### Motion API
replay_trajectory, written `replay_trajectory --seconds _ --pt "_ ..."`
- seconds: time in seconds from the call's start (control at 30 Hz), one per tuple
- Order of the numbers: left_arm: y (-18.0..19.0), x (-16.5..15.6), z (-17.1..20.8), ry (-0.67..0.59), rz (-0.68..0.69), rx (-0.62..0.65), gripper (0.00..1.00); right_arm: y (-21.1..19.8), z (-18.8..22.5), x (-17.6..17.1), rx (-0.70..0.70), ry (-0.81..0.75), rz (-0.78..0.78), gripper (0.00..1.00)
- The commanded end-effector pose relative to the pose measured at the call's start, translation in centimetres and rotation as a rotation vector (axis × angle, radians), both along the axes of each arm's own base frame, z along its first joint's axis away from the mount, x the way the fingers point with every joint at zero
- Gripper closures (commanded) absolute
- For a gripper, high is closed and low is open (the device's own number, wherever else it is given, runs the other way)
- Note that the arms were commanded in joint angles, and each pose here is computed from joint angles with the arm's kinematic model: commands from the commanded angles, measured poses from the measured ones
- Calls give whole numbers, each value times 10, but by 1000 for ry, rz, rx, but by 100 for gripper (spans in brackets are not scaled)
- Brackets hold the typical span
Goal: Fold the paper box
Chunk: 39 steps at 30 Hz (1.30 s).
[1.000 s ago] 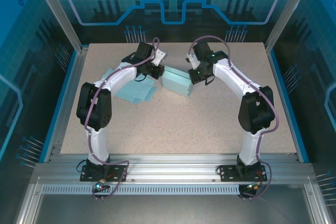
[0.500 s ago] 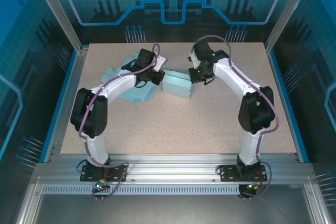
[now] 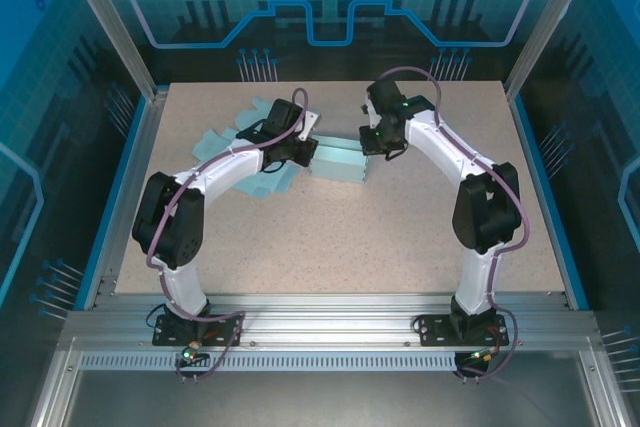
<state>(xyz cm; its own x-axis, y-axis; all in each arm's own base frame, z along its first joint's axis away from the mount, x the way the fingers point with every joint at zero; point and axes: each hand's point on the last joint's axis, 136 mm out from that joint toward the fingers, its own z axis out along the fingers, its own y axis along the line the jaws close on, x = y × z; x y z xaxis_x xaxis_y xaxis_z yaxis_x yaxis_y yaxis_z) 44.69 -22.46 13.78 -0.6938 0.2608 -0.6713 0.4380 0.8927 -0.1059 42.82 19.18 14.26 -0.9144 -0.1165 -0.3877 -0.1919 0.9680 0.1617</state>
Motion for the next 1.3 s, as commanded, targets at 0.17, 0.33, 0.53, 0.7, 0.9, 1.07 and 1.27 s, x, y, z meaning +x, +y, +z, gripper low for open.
replay_trajectory --seconds 0.17,0.33,0.53,0.7,0.9,1.07,1.27 --pt "-18 -12 15 -10 -29 -41 100 19 0 3 46 -33 6 89" --pt "-19 -13 17 -12 -27 -58 100 20 2 1 58 -37 0 84" --pt "-25 -15 17 -10 -37 -72 100 24 4 2 84 -42 -8 87" --pt "-30 -17 16 -10 -50 -79 100 29 10 4 104 -53 -8 91" --pt "-32 -18 12 1 -54 -83 100 29 5 5 107 -41 -14 91" --pt "-31 -18 11 5 -56 -77 100 34 8 6 129 -36 -17 91" --pt "-31 -20 8 10 -58 -72 100 41 23 10 153 -44 -11 89"
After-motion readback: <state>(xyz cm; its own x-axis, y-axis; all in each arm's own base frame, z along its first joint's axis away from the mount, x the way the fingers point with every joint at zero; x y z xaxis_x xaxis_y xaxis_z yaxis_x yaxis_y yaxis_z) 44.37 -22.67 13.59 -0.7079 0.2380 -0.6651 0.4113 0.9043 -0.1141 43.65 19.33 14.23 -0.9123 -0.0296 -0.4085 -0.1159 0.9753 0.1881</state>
